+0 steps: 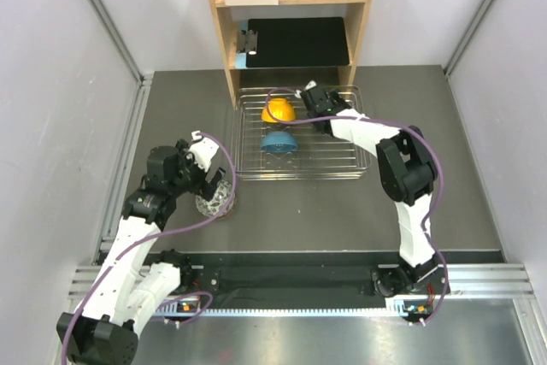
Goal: Load the bowls into the dish rack
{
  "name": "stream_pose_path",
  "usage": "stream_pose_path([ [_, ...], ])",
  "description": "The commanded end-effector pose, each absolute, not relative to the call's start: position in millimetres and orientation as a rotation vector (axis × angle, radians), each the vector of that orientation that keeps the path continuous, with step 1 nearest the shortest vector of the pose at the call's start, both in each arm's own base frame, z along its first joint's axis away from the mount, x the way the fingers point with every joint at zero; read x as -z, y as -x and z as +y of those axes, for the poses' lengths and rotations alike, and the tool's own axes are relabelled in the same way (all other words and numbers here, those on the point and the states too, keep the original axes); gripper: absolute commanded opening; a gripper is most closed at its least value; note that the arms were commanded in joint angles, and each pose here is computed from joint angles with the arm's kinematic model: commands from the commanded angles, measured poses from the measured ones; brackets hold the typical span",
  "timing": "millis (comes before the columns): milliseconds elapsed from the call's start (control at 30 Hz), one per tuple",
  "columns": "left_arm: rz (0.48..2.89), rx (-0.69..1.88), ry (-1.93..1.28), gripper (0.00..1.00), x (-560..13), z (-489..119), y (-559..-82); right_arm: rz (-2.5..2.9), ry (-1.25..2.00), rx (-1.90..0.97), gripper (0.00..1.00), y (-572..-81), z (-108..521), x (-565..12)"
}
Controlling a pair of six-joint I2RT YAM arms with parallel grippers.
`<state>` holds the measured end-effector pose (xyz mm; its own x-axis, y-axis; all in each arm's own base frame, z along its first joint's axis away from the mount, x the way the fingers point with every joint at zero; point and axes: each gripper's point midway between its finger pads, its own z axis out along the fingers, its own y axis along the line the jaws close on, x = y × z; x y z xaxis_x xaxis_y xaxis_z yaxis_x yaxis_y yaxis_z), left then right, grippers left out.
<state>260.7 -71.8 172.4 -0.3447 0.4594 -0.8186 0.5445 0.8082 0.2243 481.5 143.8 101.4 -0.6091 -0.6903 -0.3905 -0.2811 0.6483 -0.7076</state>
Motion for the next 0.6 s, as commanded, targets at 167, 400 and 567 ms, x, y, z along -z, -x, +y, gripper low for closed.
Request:
stream_pose_path([
  [167,1.987,0.129,-0.723,0.99,-173.0,-73.0,-259.6,2.197,0.819,0.767,0.71,-480.3,166.1,-91.3],
  [400,1.986,0.129,-0.721,0.99,-173.8,-72.9,-259.0,2.198,0.838,0.749,0.89,-479.6,170.6,-91.2],
  [567,1.987,0.132,-0.717,0.99,-174.1,-73.0,-259.3,2.209,0.869,0.686,0.95,-476.5,177.8,-93.1],
])
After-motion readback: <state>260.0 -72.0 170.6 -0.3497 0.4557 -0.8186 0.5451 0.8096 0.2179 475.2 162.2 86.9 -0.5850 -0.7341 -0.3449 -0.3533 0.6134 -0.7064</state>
